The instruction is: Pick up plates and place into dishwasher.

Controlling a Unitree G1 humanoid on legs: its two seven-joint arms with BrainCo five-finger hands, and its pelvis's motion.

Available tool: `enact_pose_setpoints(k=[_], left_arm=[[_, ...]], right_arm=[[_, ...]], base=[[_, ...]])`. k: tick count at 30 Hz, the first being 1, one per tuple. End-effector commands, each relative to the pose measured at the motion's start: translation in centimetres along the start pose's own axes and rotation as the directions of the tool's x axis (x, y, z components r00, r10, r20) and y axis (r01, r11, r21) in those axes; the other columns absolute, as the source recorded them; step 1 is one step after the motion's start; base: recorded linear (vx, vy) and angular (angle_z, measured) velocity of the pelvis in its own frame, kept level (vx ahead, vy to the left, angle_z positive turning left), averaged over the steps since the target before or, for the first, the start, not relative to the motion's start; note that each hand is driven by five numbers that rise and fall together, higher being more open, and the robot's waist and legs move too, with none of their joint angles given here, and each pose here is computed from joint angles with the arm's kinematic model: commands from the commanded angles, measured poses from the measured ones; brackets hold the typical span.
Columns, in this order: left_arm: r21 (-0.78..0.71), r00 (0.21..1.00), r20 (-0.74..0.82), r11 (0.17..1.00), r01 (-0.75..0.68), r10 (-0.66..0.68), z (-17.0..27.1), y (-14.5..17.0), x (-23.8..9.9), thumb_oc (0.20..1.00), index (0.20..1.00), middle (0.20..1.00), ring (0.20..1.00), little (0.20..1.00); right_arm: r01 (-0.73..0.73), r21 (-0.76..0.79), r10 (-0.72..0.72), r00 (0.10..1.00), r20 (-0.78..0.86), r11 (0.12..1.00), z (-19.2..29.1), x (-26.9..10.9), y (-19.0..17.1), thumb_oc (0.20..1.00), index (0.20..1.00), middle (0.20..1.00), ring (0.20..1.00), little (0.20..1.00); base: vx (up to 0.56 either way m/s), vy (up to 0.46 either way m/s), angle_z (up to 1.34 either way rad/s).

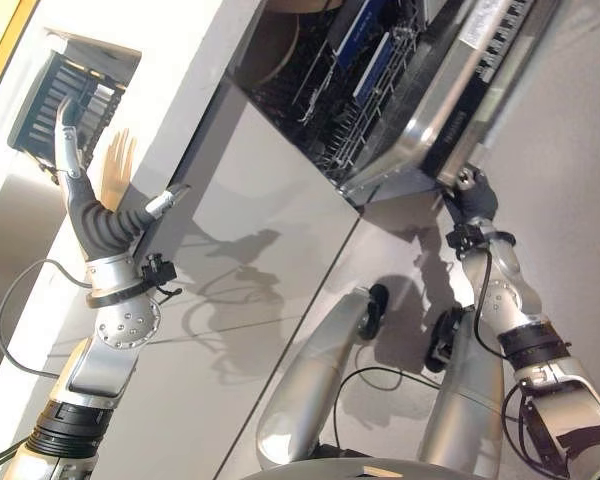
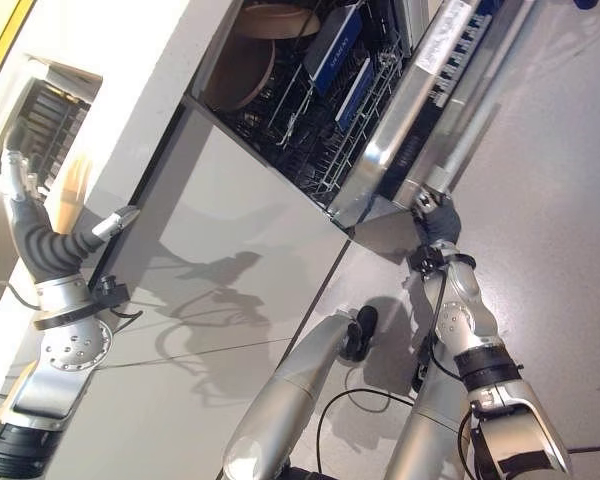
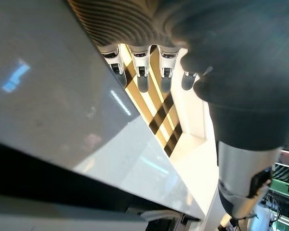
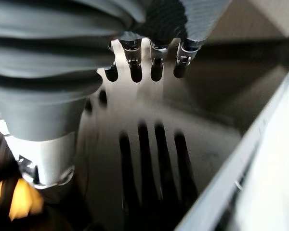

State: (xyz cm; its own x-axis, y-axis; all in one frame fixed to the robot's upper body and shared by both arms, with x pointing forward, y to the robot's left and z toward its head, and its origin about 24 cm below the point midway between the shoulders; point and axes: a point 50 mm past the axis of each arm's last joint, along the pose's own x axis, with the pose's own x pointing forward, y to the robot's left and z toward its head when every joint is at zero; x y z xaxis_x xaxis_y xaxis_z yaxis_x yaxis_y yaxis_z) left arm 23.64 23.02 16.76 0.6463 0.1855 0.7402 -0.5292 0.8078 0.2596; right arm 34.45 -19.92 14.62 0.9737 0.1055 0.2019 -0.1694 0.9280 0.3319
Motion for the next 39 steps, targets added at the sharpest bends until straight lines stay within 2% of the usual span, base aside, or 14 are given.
enact_pose_setpoints(k=[1,9,20,30,35,39], left_arm=[[-0.046,0.933,-0.322,0.987,0.154,-0.16,-3.5,-1.1,-6.6,1.0,1.0,1.0,1.0,1.0],[-0.015,0.942,-0.267,0.979,0.205,-0.202,-3.4,0.3,-5.7,1.0,1.0,1.0,1.0,1.0],[0.028,0.929,-0.262,0.96,0.278,-0.261,-3.7,0.7,-5.9,1.0,1.0,1.0,1.0,1.0],[0.027,0.937,-0.26,0.969,0.247,-0.232,-3.4,-0.3,-5.7,1.0,1.0,1.0,1.0,1.0],[-0.015,0.935,-0.287,0.977,0.214,-0.209,-3.4,-0.6,-5.9,1.0,1.0,1.0,1.0,1.0],[-0.058,0.918,-0.349,0.982,0.181,-0.189,-3.5,-0.1,-7.4,1.0,1.0,1.0,1.0,1.0]], right_arm=[[-0.42,-0.082,0.427,0.875,0.226,0.904,6.8,1.8,10.0,1.0,1.0,1.0,1.0,1.0],[-0.446,-0.058,0.438,0.834,0.336,0.893,7.2,1.1,11.0,1.0,1.0,1.0,1.0,1.0],[-0.339,0.019,0.313,0.886,0.341,0.941,4.3,-0.2,10.1,1.0,1.0,1.0,1.0,1.0],[-0.08,0.018,0.076,0.981,0.177,0.997,-0.7,-2.8,7.8,1.0,1.0,1.0,1.0,1.0],[0.006,0.03,-0.007,0.999,0.045,1.0,-3.4,-4.8,6.7,1.0,1.0,1.0,1.0,1.0],[0.078,0.03,-0.076,0.996,-0.049,0.997,-5.3,-7.0,6.3,1.0,1.0,1.0,1.0,1.0]], base=[[0.09,0.022,0.18],[0.09,-0.082,0.38],[0.1,-0.059,0.27],[-0.11,-0.1,-0.05],[-0.19,-0.106,-0.12],[-0.17,-0.097,-0.12]])
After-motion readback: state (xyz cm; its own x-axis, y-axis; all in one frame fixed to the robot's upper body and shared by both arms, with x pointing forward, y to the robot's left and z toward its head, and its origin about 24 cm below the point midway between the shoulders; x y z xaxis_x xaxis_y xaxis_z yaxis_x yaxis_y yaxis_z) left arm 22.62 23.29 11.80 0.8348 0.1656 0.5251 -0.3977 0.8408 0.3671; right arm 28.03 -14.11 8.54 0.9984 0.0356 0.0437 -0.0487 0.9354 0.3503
